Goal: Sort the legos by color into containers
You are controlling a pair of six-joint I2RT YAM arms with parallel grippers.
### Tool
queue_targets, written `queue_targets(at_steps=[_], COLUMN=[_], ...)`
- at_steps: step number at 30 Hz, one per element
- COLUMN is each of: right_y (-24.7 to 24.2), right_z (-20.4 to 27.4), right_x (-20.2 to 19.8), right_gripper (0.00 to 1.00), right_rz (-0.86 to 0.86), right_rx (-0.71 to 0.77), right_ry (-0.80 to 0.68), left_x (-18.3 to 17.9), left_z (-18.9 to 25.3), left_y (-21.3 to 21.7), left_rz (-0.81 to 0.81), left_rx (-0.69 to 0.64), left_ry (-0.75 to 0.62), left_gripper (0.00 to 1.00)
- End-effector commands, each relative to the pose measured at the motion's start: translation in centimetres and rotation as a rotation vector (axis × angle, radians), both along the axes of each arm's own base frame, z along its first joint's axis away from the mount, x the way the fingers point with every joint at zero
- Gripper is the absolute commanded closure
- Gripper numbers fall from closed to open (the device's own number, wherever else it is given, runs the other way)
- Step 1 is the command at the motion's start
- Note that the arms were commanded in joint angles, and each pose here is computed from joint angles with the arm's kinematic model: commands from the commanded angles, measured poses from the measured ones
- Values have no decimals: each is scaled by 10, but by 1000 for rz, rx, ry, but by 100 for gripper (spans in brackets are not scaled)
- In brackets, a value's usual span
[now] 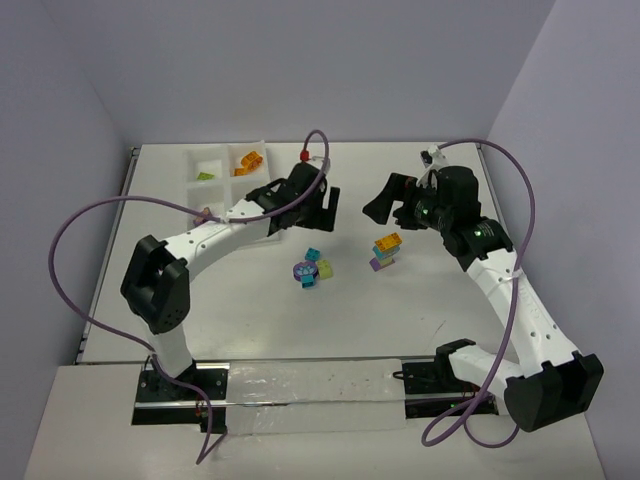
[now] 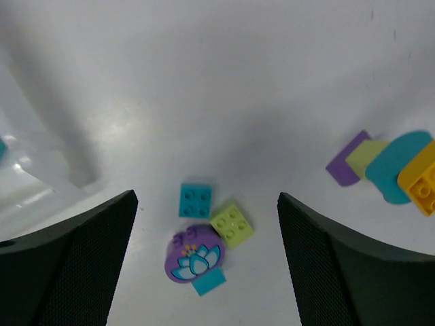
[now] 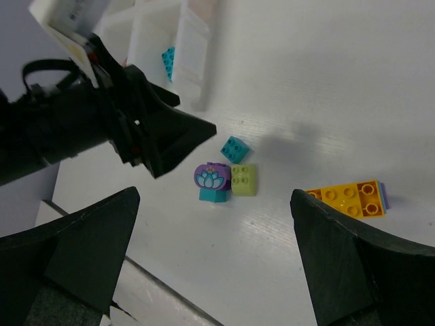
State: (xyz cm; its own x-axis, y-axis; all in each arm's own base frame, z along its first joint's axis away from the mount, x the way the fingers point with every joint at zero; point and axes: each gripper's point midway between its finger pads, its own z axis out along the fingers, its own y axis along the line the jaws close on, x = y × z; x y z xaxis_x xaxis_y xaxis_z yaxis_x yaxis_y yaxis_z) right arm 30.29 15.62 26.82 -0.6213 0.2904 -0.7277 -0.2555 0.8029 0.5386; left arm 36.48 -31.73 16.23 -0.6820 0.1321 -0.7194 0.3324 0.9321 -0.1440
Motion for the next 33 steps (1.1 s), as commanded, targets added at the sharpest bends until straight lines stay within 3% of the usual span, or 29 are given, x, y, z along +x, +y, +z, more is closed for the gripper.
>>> queue_targets(at_steps=[1, 7, 14, 28, 31, 33], right_y=[-6, -6, -5, -1, -1, 0], right_z=[4, 5, 6, 6, 5, 5], right_x=[-5, -6, -4, -3, -2, -3], right_gripper=[0, 0, 0, 0, 0, 0], right_rz=[-23, -19, -10, 6, 10, 13], right_rx=[0, 2, -7, 4, 6, 8], right_ry=[-35, -38, -43, -40, -38, -34], left_x=[-30, -32, -32, -28, -24, -23], left_z=[-37, -75, -116, -142, -144, -142], left_y=[-21, -19, -2, 6, 9, 10], left_rz=[-42, -39, -2, 23, 28, 31], left_rx=[23, 141, 253, 273, 279, 283], left_ry=[96, 130, 162, 189, 188, 186], left_gripper=[6, 7, 23, 40, 47, 59])
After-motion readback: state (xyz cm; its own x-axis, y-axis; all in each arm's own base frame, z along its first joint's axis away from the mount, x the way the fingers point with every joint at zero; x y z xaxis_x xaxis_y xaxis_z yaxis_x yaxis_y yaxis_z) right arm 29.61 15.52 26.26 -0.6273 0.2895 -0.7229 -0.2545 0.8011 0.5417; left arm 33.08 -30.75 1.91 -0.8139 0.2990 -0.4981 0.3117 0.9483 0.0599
